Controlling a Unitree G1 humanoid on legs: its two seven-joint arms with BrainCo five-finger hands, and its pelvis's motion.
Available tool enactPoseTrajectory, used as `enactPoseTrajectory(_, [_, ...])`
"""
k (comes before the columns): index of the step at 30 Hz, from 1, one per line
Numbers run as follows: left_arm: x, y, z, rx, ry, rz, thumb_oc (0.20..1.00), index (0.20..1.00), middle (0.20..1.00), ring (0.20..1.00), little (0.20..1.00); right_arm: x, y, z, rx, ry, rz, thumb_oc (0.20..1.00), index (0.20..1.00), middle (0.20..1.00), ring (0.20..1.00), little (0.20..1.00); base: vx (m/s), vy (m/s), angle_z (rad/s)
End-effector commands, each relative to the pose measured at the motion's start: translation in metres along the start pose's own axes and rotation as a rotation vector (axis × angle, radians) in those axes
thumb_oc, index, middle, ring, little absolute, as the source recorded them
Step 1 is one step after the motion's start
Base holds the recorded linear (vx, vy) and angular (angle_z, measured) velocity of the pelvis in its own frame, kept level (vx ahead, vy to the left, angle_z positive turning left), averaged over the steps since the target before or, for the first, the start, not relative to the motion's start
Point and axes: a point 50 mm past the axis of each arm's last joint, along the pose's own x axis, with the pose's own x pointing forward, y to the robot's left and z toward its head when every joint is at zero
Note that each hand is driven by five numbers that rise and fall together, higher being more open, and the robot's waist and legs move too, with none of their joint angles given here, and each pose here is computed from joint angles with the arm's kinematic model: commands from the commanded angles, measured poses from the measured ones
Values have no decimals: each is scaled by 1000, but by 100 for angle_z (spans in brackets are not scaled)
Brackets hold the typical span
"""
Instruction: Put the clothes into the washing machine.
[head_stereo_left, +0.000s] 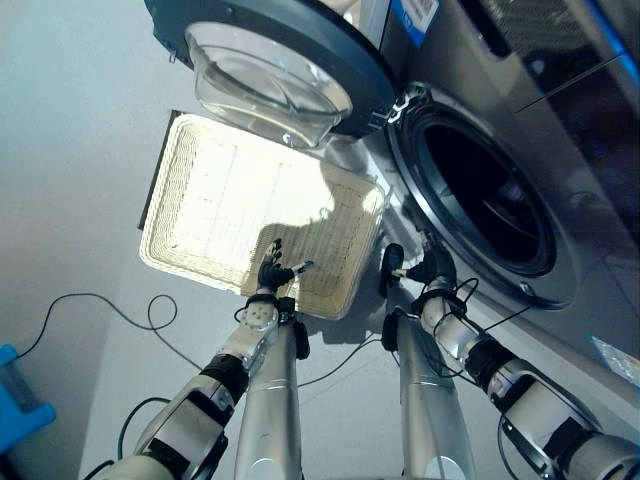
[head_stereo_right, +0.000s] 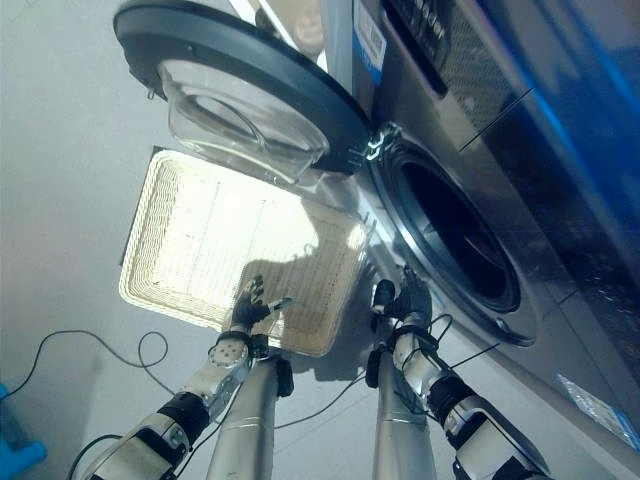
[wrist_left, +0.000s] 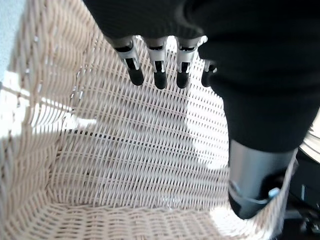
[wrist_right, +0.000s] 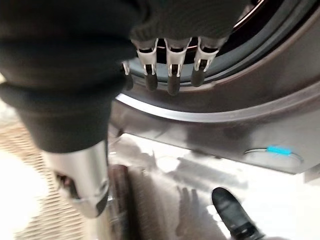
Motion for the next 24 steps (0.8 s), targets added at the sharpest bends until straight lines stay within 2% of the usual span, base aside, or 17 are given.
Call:
enactPoseTrajectory(1, [-4, -15, 1, 110, -81, -84, 1000, 1000, 1000, 1000, 1000, -5, 9, 8, 67, -27, 33, 1000, 1000, 1000, 1000, 1000, 4, -40, 10])
enactPoseTrajectory(9, [-24, -16, -36, 258, -35, -193, 1000, 1000, 1000, 1000, 1000, -31, 34, -31, 82, 123, 176, 1000, 1000, 1000, 1000, 1000, 85, 0, 0])
enactPoseTrajectory(11, [-38, -11, -57, 313, 0, -217, 1000, 1000, 1000, 1000, 1000, -52, 47, -54, 85, 194, 290, 1000, 1000, 1000, 1000, 1000, 239, 0, -8])
enactPoseTrajectory(13, [-42, -9, -63, 330, 19, -221, 1000, 1000, 1000, 1000, 1000, -59, 52, -61, 77, 211, 334, 1000, 1000, 1000, 1000, 1000, 167, -10, -6])
enactPoseTrajectory(20, [-80, 5, -120, 397, 248, -280, 1000, 1000, 1000, 1000, 1000, -111, 78, -98, -24, 274, 565, 1000, 1000, 1000, 1000, 1000, 216, -4, -8])
enactPoseTrajectory(24, [-93, 4, -134, 417, 307, -320, 1000, 1000, 1000, 1000, 1000, -122, 83, -105, -15, 318, 613, 1000, 1000, 1000, 1000, 1000, 177, -6, -5])
